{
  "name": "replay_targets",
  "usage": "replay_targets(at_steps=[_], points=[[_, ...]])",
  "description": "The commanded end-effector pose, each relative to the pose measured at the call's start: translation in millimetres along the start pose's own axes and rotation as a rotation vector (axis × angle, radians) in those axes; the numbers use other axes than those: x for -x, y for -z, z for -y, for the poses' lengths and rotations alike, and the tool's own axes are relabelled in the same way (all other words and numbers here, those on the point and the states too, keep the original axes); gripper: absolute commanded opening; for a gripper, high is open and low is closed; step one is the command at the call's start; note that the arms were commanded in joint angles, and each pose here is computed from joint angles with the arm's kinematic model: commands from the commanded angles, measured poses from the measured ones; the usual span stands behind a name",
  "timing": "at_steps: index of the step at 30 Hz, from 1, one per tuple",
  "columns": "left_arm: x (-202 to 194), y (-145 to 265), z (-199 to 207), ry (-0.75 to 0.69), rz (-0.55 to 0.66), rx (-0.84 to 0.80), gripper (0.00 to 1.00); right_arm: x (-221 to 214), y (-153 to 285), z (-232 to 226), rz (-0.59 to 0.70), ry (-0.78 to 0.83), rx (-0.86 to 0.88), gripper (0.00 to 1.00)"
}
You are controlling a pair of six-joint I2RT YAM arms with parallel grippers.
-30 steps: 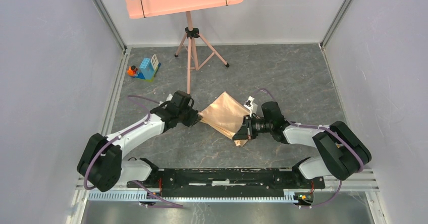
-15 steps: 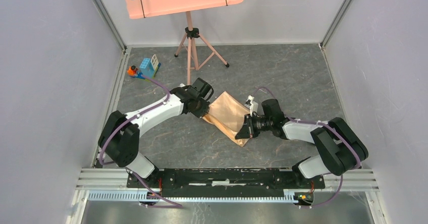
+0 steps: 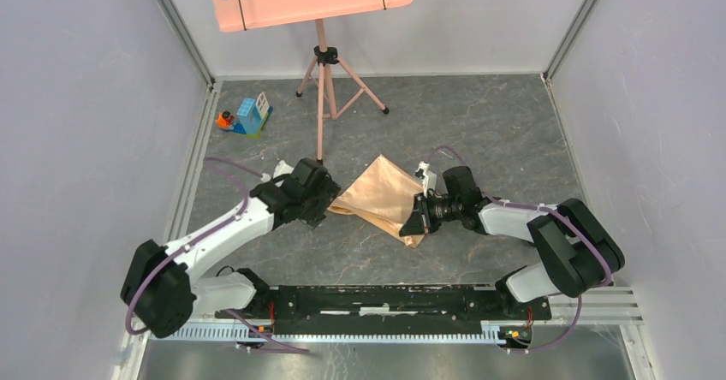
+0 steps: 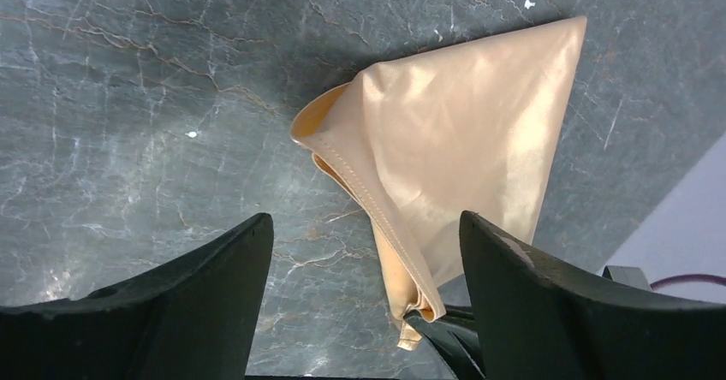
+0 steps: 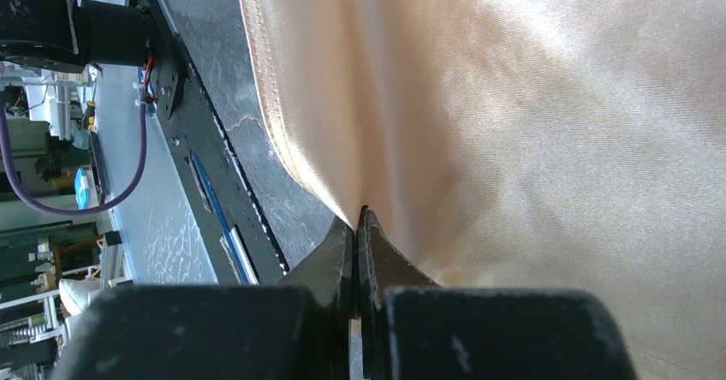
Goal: Fold the napkin into a case and place the utensils inside
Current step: Fold the lower triangle-folded napkin at the center of the board.
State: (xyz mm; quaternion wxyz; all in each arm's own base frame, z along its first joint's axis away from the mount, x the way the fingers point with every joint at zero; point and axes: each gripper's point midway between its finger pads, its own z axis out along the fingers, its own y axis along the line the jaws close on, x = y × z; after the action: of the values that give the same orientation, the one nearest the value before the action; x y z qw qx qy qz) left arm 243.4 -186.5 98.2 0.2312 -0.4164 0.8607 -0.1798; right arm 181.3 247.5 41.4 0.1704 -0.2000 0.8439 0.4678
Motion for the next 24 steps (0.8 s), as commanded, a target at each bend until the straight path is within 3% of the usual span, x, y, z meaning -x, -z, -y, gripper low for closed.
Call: replay_targets(at_steps=[1,9,12,18,24], points=[[1.7,-2.6,6.1,-0.04,-0.023,-0.158,0.87,17.7,1.4,-8.8,0.027,0.063,0.03,0.0],[-3.9,-16.8,16.1,-0.012,-0.042,-0.37,0.91,16.7,2.5,-9.2,0.03,0.063,0.025,0.0],[-6.0,-24.8,20.4,-0.022,-0.043,-0.397,0.87,15.2,2.0,-8.3,0.027,0.06,0.024,0.0],[-7.7,-39.8,17.9,-0.042,-0.029,-0.41,0.7,15.8,1.7,-9.9,0.026,0.063,0.028,0.0],[-4.8,-40.3,4.0,-0.057,-0.008,-0.361,0.78,15.4,1.7,-10.2,0.024,0.063,0.028,0.0]])
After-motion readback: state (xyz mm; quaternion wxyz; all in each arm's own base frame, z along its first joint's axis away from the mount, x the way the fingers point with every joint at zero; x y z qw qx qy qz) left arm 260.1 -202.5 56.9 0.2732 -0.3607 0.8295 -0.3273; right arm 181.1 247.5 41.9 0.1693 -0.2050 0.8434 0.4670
